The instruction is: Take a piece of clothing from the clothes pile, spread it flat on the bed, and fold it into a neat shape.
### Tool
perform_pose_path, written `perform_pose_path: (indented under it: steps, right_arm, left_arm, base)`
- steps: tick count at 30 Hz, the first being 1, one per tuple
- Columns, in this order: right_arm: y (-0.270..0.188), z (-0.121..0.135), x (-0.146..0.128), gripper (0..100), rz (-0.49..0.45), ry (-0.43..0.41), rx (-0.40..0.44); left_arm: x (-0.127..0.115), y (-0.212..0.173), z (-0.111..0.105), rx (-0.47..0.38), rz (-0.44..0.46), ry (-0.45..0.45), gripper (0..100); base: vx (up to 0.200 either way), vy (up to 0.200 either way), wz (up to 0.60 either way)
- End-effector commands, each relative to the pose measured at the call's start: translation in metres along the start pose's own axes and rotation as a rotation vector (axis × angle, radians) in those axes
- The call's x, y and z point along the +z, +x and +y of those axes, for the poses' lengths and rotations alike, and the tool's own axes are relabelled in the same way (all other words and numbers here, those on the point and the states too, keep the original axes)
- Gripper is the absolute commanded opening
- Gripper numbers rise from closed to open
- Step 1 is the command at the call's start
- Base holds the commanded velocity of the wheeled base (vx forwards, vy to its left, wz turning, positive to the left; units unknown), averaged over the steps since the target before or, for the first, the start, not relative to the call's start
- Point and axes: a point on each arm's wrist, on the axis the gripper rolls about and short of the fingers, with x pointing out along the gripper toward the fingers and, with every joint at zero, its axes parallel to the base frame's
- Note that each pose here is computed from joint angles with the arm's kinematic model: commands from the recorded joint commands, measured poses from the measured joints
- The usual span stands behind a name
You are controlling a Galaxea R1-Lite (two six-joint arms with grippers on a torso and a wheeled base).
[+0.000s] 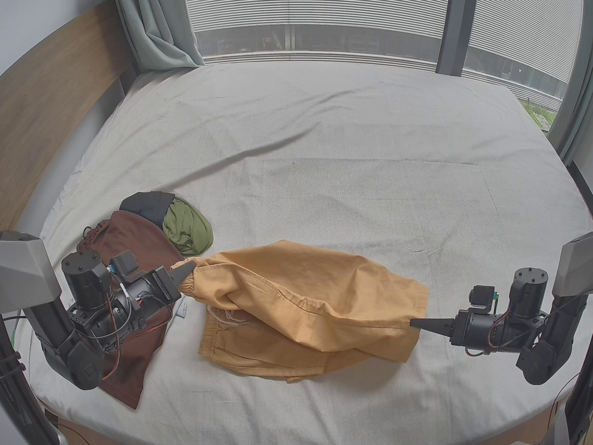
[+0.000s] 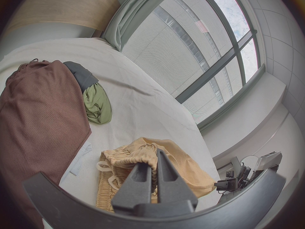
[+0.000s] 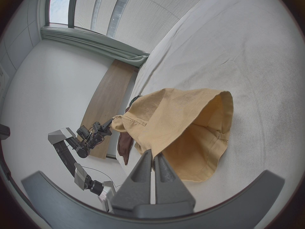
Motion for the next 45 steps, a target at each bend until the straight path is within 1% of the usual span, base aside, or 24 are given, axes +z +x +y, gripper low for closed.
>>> perform_pose_path:
  steps: [1, 6, 7, 11, 12, 14, 15, 19, 33, 37, 45]
  right_arm:
    - [0.007, -0.003, -0.004, 0, 0.024, 0.004, 0.004]
    - [0.016, -0.005, -0.011, 0, 0.062, -0.003, 0.010]
    - [0.018, -0.005, -0.013, 100, 0.070, -0.002, 0.011]
    - [0.029, -0.013, -0.021, 100, 0.109, 0.002, 0.008]
    - [0.034, -0.016, -0.022, 100, 0.116, -0.015, 0.009]
    - [0.036, -0.019, -0.023, 100, 0.122, -0.021, 0.006]
    - [0.041, -0.026, -0.027, 100, 0.137, -0.035, 0.000]
    - [0.047, -0.030, -0.027, 100, 0.138, -0.046, 0.004]
    - [0.053, -0.015, -0.028, 100, 0.150, -0.079, 0.046]
    - [0.055, -0.014, -0.026, 100, 0.144, -0.086, 0.052]
    - [0.054, -0.003, -0.018, 100, 0.116, -0.118, 0.080]
  left_arm:
    - [0.000, 0.000, 0.000, -0.002, 0.001, 0.000, 0]
    - [0.000, 0.000, -0.001, -0.004, 0.000, 0.001, 0]
    - [0.000, 0.000, -0.002, -0.006, 0.000, 0.001, 0]
    - [0.000, 0.000, -0.002, -0.006, -0.001, 0.004, 0]
    - [0.000, -0.001, -0.002, -0.008, 0.000, 0.004, 0]
    - [0.001, -0.001, -0.002, -0.007, -0.004, 0.004, 0]
    - [0.001, -0.001, -0.002, -0.007, -0.004, 0.002, 0]
    - [0.001, -0.001, -0.002, -0.007, -0.004, 0.002, 0]
    - [0.000, 0.000, -0.003, -0.009, -0.001, 0.004, 0]
    - [0.000, 0.000, -0.003, -0.009, -0.001, 0.004, 0]
    - [-0.001, 0.000, -0.002, -0.005, 0.001, 0.001, 0]
  base:
    - [0.000, 0.000, 0.00]
    - [0.000, 0.000, 0.00]
    - [0.000, 0.000, 0.00]
    - [0.000, 0.000, 0.00]
    - [0.000, 0.000, 0.00]
    - [0.000, 0.000, 0.00]
    - [0.000, 0.000, 0.00]
    - [0.000, 0.000, 0.00]
    - [0.000, 0.000, 0.00]
    - [0.000, 0.000, 0.00]
    - [0.000, 0.000, 0.00]
